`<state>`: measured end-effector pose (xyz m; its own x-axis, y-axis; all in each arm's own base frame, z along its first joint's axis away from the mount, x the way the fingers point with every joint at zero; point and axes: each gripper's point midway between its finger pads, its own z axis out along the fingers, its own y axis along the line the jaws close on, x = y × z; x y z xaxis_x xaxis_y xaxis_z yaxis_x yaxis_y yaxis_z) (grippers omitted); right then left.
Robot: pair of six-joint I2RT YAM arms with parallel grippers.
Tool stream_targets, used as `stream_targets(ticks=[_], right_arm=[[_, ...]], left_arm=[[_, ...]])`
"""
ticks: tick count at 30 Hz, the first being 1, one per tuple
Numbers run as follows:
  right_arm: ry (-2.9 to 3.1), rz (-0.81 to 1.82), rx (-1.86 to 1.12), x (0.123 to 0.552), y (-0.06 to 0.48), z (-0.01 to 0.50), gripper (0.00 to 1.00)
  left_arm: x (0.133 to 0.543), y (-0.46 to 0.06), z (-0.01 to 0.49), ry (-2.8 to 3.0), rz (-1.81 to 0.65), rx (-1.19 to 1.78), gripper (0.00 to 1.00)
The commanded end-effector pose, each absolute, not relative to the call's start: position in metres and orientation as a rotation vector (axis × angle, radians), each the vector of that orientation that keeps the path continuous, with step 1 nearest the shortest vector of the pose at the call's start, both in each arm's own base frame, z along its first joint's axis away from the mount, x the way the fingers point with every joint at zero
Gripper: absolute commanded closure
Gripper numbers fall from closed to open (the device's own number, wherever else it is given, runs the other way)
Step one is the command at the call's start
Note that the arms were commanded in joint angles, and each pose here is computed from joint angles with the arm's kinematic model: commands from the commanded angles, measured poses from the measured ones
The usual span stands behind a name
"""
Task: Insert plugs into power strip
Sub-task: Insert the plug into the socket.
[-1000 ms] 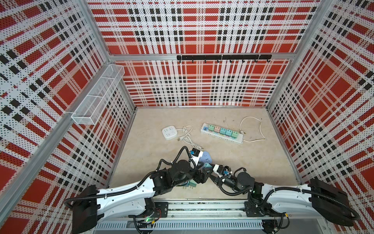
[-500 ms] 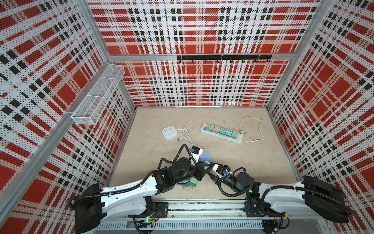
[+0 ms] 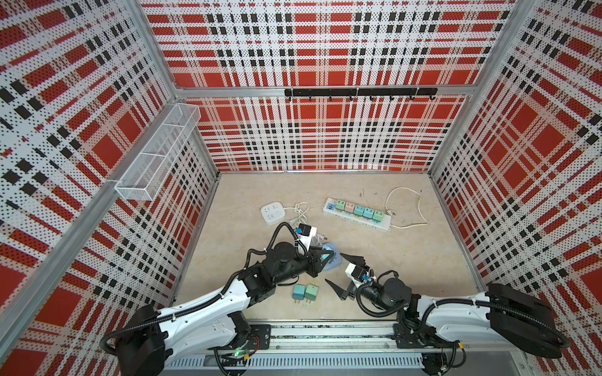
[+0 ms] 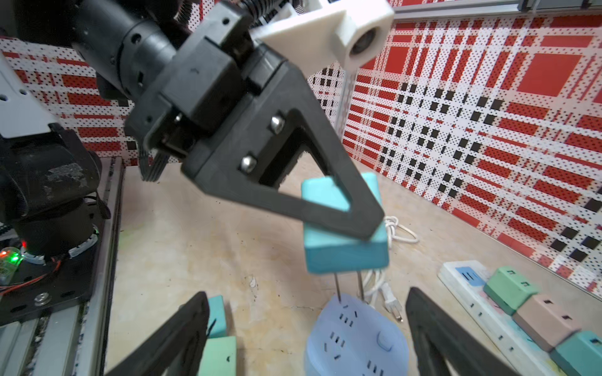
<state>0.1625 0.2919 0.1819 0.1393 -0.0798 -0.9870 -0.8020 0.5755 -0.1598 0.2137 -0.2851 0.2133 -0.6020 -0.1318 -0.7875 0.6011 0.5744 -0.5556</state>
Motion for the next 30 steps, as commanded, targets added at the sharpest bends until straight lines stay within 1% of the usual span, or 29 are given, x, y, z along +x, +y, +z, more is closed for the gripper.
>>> stream_targets(ticks=[1, 3, 6, 11, 17, 19, 20, 21, 23, 30], right_arm=[[1.336, 0.580, -0.719, 0.171, 0.273, 0.194, 0.00], [1.370, 0.506, -0.644, 0.184, 0.260, 0.195, 0.00], [1.468, 0.372, -0.491, 0.214, 0.233, 0.197, 0.00], [1.620, 0.285, -0.232, 0.260, 0.169, 0.194, 0.00], [1.683, 0.158, 0.062, 0.282, 0.082, 0.190, 0.00], [1.692, 0.139, 0.110, 0.285, 0.065, 0.185, 0.00], [1.701, 0.124, 0.131, 0.286, 0.058, 0.181, 0.00], [1.711, 0.110, 0.152, 0.288, 0.052, 0.175, 0.00], [1.714, 0.122, 0.190, 0.291, 0.045, 0.166, 0.00], [1.767, 0.146, 0.144, 0.303, 0.058, 0.154, 0.00]], left_arm=[[0.228, -0.269, 0.222, 1.897, -1.023, 0.352, 1.00], [0.234, -0.259, 0.223, 1.875, -0.941, 0.357, 1.00], [0.237, -0.249, 0.222, 1.846, -0.830, 0.410, 1.00], [0.232, -0.246, 0.216, 1.817, -0.736, 0.541, 1.00], [0.220, -0.260, 0.203, 1.782, -0.688, 0.737, 1.00], [0.212, -0.269, 0.199, 1.747, -0.673, 0.822, 1.00], [0.203, -0.277, 0.196, 1.713, -0.675, 0.914, 1.00], [0.196, -0.285, 0.195, 1.685, -0.670, 0.978, 1.00], [0.194, -0.291, 0.191, 1.673, -0.609, 1.017, 1.00], [0.194, -0.315, 0.167, 1.716, -0.598, 1.141, 1.00]])
